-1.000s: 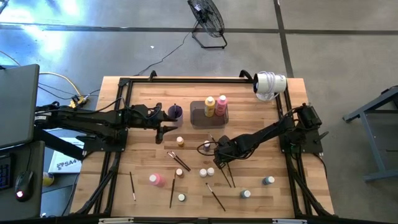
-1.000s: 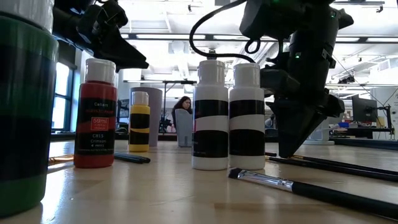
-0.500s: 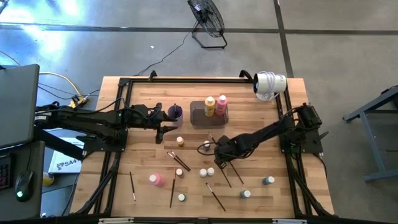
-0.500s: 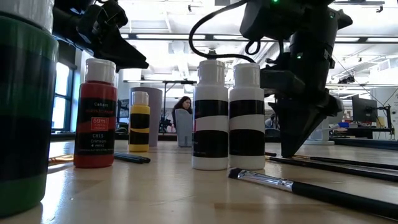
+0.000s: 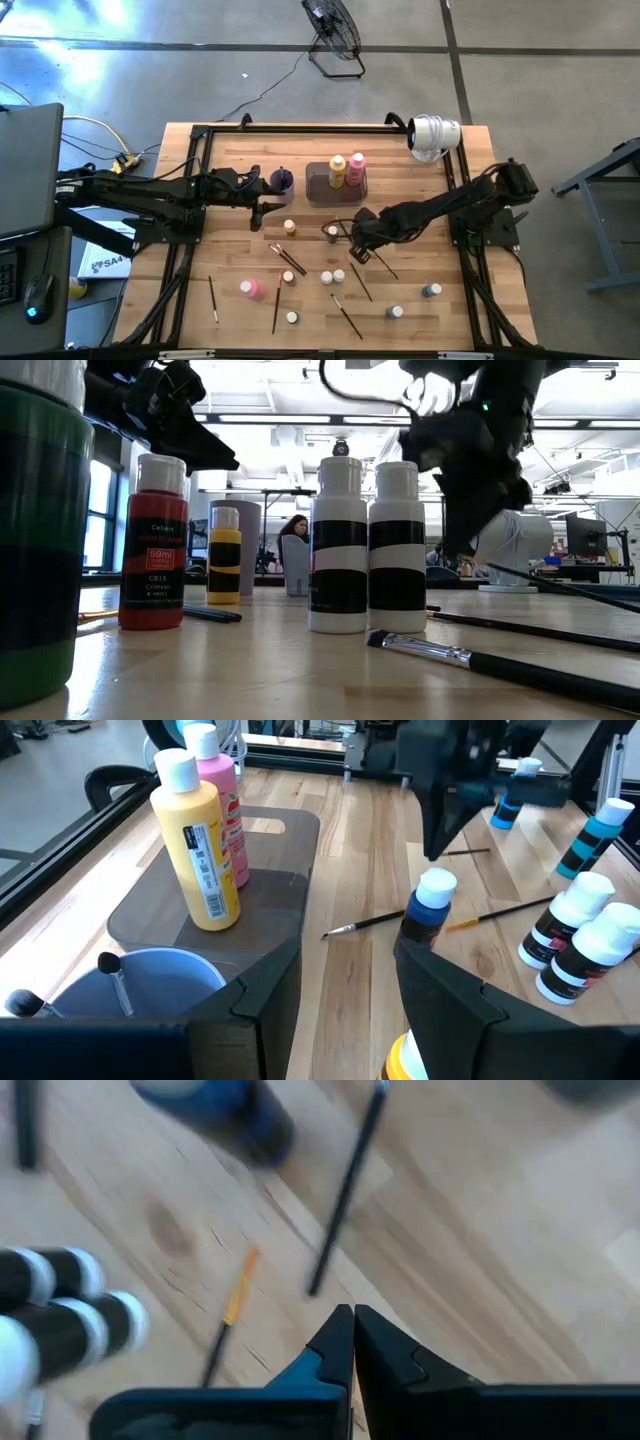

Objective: Pick & Place Paint Supplies
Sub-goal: Put the gold paint brush into the purple cup

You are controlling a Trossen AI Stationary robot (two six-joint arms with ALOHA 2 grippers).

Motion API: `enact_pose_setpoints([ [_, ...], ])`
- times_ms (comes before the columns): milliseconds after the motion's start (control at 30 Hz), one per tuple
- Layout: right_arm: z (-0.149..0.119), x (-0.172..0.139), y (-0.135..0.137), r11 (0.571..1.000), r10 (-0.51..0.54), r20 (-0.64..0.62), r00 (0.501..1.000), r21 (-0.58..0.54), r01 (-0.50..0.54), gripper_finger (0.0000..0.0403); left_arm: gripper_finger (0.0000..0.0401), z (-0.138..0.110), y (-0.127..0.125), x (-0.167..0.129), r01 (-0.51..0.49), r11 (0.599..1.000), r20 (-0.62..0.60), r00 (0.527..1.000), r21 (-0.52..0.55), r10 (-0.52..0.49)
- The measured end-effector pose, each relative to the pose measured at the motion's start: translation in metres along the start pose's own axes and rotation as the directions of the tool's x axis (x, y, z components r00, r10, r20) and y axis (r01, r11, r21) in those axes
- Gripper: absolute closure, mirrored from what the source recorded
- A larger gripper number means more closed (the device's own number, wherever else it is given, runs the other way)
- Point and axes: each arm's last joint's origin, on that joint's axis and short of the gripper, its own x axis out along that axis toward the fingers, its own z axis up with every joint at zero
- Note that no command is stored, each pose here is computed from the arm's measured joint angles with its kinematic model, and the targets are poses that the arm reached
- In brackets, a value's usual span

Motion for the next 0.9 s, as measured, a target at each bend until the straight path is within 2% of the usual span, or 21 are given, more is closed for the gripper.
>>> enact_pose_setpoints([
  [533,0.027,-0.072,-0.022,0.989,0.133,0.240,0.962,-0.100,-0.112,0.0400,0.0237,0.000,0.000,0.000,0.000,1.000,0.000,1.000,0.000,0.000],
  [700,0.028,-0.096,-0.029,0.985,0.148,0.337,0.930,-0.132,-0.109,0.0400,0.0237,0.003,0.000,0.000,0.001,1.000,0.028,1.000,0.000,-0.001],
  [900,0.030,-0.118,-0.033,0.974,0.193,0.447,0.873,-0.195,-0.116,0.0400,0.0237,0.013,-0.001,-0.001,0.008,1.000,0.131,0.991,-0.011,-0.007],
])
